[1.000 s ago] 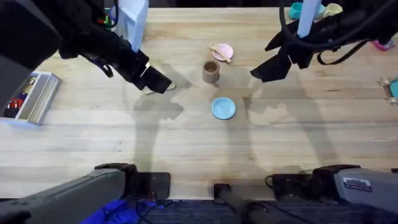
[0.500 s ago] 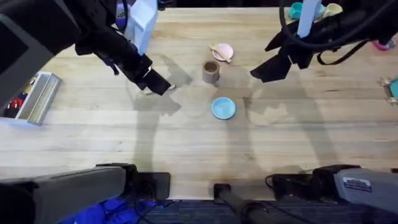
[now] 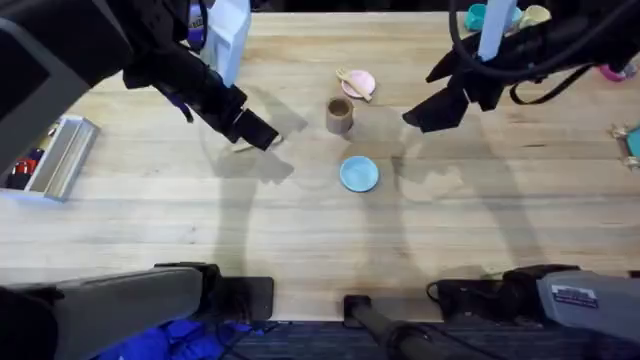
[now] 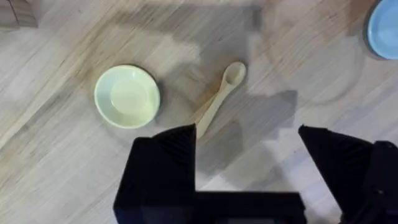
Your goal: Pick up a utensil and set it on the pink plate, then put the other utensil in the container.
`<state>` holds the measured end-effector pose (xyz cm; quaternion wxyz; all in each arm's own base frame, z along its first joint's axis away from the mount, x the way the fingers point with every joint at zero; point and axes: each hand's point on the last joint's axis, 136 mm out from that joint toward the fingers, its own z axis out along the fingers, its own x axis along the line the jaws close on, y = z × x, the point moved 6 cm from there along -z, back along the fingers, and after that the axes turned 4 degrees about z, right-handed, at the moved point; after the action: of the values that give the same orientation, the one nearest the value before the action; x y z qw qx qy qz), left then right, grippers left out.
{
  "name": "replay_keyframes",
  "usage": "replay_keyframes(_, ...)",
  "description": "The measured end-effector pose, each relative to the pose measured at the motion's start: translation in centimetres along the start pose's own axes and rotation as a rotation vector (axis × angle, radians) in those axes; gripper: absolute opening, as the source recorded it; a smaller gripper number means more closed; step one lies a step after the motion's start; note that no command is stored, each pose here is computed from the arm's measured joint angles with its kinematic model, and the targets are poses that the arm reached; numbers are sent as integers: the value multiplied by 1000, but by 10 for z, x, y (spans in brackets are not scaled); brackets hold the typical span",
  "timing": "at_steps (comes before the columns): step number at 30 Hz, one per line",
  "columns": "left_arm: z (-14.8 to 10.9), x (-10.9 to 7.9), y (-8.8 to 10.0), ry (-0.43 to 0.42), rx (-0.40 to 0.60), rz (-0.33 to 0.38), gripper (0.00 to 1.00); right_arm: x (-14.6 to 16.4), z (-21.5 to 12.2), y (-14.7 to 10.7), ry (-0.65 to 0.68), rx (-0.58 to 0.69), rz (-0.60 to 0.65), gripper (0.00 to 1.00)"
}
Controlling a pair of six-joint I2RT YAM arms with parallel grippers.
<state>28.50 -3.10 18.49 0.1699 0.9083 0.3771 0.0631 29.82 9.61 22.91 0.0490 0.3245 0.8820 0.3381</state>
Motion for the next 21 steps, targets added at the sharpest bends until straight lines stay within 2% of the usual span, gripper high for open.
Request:
replay_keyframes(11,0,6,-2,46,23,3,994,0,0,0,0,0,0,997)
replay_keyframes(16,-1,12,5,81,-15,16,994,0,0,0,0,0,0,997)
replay_keyframes(21,-1,12,6,81,-15,16,994,0,0,0,0,0,0,997)
